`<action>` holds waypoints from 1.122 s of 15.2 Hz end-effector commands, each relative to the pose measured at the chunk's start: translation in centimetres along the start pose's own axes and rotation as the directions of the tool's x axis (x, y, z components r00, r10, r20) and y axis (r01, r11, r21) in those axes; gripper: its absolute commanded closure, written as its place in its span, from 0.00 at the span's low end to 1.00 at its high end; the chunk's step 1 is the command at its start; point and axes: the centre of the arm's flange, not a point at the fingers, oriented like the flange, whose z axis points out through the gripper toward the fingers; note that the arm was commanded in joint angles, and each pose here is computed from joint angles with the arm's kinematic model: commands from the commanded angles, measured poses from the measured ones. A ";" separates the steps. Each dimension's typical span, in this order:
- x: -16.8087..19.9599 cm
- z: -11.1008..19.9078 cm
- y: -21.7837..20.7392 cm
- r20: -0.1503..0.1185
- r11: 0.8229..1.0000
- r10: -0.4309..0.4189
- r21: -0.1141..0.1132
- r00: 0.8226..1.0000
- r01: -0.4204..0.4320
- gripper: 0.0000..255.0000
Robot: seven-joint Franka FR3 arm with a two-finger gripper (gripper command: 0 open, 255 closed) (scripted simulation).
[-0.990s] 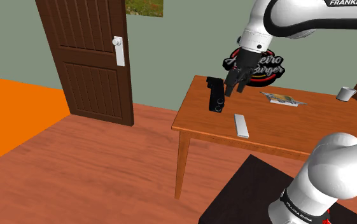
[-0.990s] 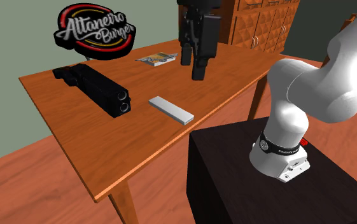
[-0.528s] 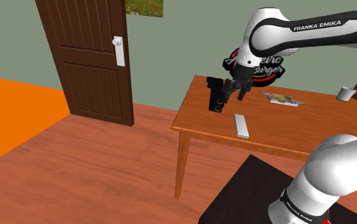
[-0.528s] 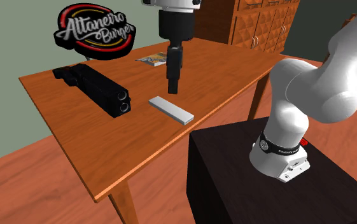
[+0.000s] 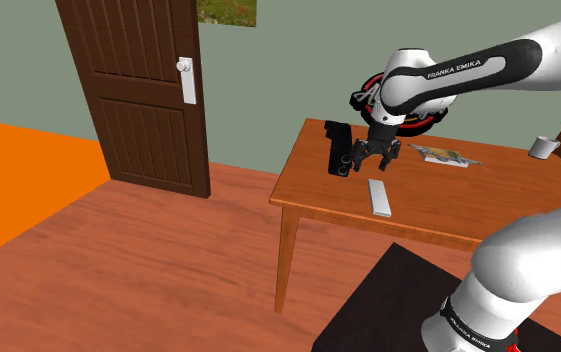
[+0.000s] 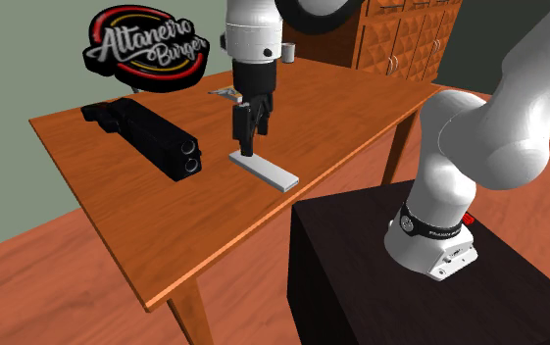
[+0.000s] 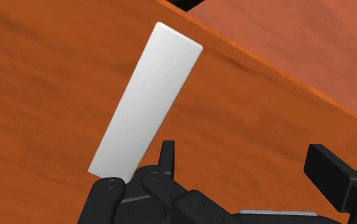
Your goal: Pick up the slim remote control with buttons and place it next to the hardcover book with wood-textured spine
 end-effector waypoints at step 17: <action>2.6 11.9 8.6 0.016 0.956 0.292 -0.048 0.956 -0.291 0.00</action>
